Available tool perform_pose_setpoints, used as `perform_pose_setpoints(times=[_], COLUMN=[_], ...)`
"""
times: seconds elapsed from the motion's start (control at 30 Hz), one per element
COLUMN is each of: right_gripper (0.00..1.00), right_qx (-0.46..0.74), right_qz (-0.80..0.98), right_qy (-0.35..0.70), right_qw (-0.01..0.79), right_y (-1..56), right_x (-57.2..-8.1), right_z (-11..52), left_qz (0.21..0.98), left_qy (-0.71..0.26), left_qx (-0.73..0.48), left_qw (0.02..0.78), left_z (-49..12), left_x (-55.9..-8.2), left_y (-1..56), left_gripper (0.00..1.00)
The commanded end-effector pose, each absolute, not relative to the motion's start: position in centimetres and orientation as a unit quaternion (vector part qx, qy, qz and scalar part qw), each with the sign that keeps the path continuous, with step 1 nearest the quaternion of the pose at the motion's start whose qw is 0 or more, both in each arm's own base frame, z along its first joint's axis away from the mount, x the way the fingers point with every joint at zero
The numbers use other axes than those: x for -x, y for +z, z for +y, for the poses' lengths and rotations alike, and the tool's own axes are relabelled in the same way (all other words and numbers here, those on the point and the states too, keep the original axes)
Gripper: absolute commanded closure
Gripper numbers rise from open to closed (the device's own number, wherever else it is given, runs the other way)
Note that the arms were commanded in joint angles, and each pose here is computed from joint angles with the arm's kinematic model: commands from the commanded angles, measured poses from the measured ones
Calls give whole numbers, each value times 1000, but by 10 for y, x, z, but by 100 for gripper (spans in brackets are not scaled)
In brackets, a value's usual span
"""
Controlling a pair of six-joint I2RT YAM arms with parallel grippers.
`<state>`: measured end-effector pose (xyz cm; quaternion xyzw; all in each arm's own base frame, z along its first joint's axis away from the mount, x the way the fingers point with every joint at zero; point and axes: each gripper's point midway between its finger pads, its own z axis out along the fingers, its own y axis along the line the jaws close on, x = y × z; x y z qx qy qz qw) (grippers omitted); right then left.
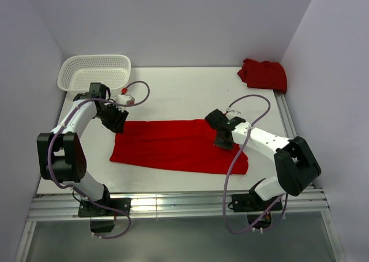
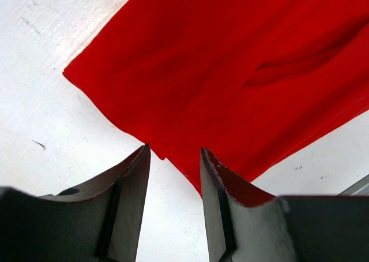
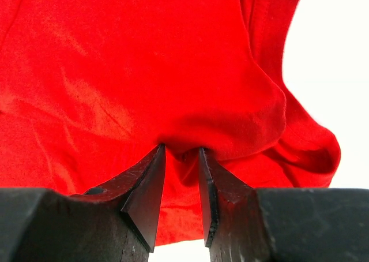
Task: Roll the t-shirts
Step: Fold the tshirt
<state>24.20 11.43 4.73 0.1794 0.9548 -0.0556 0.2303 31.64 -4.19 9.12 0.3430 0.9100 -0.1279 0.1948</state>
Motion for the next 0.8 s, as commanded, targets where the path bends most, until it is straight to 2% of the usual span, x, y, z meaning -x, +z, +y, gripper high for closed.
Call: perform_pose_setpoints(times=[0.0, 0.2, 0.3, 0.37, 0.77], right_gripper=[64, 70, 79, 82, 83], right_qx=[-180, -182, -179, -177, -160], right_qz=[950, 948, 947, 946, 946], right_qy=[-52, -73, -85, -95, -107], right_qw=[251, 250, 253, 253, 261], right_y=[51, 44, 47, 52, 75], right_x=[-258, -261, -265, -267, -283], right_z=[121, 116, 114, 113, 117], left_qz=[905, 905, 906, 906, 908], left_qy=[-135, -134, -135, -133, -130], left_qx=[-352, -351, -349, -349, -349], left_qw=[198, 198, 198, 198, 195], left_z=[-44, -44, -44, -43, -42], left_x=[-314, -315, -315, -315, -313], left_y=[91, 92, 92, 92, 91], left_gripper=[55, 55, 55, 55, 55])
